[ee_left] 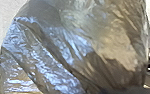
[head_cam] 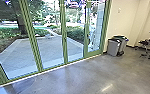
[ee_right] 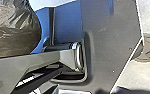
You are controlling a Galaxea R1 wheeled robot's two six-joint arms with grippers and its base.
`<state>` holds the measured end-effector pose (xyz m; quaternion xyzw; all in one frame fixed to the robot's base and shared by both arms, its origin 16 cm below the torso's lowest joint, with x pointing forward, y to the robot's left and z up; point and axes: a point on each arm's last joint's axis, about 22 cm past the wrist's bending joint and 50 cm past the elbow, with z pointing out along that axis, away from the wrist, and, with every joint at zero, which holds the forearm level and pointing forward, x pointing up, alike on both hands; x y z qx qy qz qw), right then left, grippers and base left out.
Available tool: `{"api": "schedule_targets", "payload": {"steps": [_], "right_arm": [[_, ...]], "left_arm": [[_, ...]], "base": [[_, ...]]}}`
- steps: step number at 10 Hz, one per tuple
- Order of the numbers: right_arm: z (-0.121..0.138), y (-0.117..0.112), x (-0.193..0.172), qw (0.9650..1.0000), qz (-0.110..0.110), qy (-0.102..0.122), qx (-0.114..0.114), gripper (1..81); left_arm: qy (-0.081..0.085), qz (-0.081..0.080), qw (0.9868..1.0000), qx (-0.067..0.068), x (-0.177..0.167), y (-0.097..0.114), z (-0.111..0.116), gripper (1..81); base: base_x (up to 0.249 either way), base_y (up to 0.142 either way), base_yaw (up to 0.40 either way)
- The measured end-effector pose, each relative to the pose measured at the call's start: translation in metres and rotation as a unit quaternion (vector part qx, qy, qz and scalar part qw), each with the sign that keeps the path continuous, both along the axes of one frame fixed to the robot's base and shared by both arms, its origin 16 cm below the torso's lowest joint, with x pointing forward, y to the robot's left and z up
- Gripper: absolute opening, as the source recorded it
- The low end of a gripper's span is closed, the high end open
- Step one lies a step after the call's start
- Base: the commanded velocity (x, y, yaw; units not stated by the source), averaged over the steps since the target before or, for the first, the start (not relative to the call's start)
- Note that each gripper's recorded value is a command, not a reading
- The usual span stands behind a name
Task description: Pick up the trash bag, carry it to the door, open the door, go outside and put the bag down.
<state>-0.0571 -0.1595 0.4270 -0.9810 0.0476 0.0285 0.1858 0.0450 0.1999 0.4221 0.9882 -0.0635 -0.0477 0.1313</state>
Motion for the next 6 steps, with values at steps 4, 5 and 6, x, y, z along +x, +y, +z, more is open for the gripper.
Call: {"api": "schedule_targets", "payload": {"steps": [4,5,6], "right_arm": [[-0.0001,-0.0002,0.0,1.0,0.0,0.0,0.0,81.1],[-0.0001,-0.0002,0.0,1.0,0.0,0.0,0.0,81.1],[0.0001,0.0014,0.0,1.0,0.0,0.0,0.001,81.1]], "left_arm": [[0.0,-0.001,1.0,-0.001,0.0,-0.0016,0.0001,1.0],[0.0,-0.001,1.0,-0.001,0.0,-0.0016,0.0001,1.0],[0.0,-0.001,1.0,-0.001,0.0,-0.0016,0.0001,1.0]], "base": [[0.169,-0.099,0.0],[0.169,-0.101,0.0],[0.169,-0.101,0.0]]}}
